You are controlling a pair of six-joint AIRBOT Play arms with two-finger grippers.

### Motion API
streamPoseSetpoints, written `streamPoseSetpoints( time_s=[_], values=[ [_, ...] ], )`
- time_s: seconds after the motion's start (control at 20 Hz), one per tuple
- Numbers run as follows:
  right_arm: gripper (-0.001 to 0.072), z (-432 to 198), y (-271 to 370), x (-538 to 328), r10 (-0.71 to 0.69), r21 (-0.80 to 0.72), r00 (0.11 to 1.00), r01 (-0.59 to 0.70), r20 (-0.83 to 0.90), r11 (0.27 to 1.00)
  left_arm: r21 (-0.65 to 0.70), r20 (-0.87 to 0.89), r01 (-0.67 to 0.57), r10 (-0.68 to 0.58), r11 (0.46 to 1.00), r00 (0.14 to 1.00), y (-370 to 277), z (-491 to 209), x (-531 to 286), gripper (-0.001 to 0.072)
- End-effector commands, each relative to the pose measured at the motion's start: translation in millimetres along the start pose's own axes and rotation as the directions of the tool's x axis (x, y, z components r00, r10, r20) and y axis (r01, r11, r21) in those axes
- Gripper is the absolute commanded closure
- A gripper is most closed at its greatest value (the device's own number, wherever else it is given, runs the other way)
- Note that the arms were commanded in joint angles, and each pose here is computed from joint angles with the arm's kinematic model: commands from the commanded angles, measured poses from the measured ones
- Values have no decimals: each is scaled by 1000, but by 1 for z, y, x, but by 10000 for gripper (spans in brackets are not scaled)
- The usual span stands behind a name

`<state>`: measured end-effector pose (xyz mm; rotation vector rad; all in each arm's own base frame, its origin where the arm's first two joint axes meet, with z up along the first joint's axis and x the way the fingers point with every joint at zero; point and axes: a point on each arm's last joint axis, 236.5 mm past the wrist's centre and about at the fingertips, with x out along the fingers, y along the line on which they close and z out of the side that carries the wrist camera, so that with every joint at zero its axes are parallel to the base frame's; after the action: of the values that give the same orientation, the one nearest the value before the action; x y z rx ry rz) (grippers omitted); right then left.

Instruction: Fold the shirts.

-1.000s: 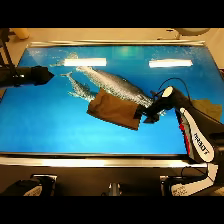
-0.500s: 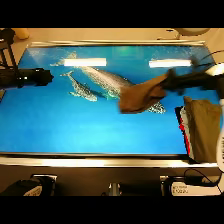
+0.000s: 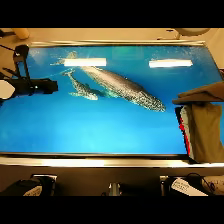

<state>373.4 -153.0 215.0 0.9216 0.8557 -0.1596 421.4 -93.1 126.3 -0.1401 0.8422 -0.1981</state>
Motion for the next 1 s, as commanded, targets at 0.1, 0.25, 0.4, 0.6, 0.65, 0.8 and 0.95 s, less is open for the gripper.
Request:
streamPoseSetpoints(
  time_s=[0.1,0.25,0.4,0.6,0.65,0.8,0.95],
  values=[
    [693,4,-65,-47,-149,150,988,142,40,979,-2,-7,-6,6,1000,1000,3,-7,8,685],
    [693,-36,-117,-63,-369,156,921,386,-127,909,-2,23,-4,4,1000,1000,3,0,8,685],
    [694,-64,-175,-91,-595,193,781,624,-193,757,-11,31,7,-7,1000,1000,0,1,7,685],
    [693,-164,-229,-73,-625,128,630,744,-462,656,-18,30,16,-16,1000,999,-2,1,7,685],
    [692,-191,-244,-70,-625,106,573,776,-531,621,-18,29,16,-16,1000,999,-2,1,7,684],
    [533,-217,-275,-56,-650,73,510,815,-564,576,-25,28,25,-24,999,999,-4,1,6,685],
    [32,-164,-276,-54,-713,38,588,781,-382,623,-24,18,26,-25,999,1000,-5,-1,4,684]
  ],
)
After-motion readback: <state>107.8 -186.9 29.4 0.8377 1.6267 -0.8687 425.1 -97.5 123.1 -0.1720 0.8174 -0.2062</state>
